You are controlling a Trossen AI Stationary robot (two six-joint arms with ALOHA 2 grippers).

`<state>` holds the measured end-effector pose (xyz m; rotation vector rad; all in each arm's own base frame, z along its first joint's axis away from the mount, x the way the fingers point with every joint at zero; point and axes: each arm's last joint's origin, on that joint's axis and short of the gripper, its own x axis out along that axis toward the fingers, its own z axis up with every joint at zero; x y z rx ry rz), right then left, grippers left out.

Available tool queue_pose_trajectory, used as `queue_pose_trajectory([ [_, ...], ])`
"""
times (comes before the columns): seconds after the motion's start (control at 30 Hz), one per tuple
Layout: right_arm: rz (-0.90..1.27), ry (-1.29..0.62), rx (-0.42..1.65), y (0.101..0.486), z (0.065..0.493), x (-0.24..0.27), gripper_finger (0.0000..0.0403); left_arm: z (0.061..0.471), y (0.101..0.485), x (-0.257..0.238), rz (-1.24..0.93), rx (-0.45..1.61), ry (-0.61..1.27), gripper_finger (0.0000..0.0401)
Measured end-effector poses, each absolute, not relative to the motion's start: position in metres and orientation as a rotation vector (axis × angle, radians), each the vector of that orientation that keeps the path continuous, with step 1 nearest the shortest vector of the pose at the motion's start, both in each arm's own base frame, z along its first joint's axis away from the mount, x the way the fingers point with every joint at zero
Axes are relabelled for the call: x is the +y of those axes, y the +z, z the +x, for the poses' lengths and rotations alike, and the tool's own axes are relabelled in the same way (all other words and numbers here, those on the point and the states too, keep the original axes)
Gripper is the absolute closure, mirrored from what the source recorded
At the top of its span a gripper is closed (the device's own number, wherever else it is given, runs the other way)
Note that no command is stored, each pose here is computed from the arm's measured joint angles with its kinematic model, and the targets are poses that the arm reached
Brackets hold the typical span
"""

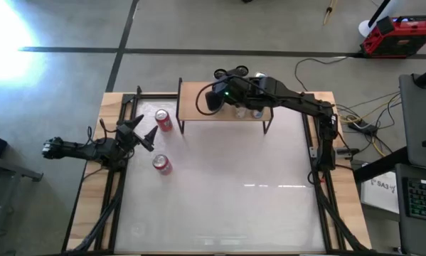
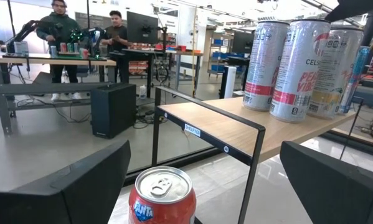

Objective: Place canned beverage on shelf
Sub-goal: Adjust the white pink soda can

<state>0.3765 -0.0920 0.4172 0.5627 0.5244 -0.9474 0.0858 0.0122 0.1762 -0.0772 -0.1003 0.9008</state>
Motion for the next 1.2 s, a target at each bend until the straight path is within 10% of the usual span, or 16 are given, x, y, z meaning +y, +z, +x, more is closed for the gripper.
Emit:
queue_pose_trajectory([
  [0.27, 0.533, -0.987, 0.516, 0.407, 0.386, -0.097, 0.0025, 0.086, 0.176, 0.012, -0.077, -0.1, 0.901, 0.0003],
  [1.2, 0.473, -1.09, 0.501, 0.386, 0.404, -0.107, 0.0023, 0.086, 0.176, 0.012, -0.077, -0.1, 0.901, 0.0003],
])
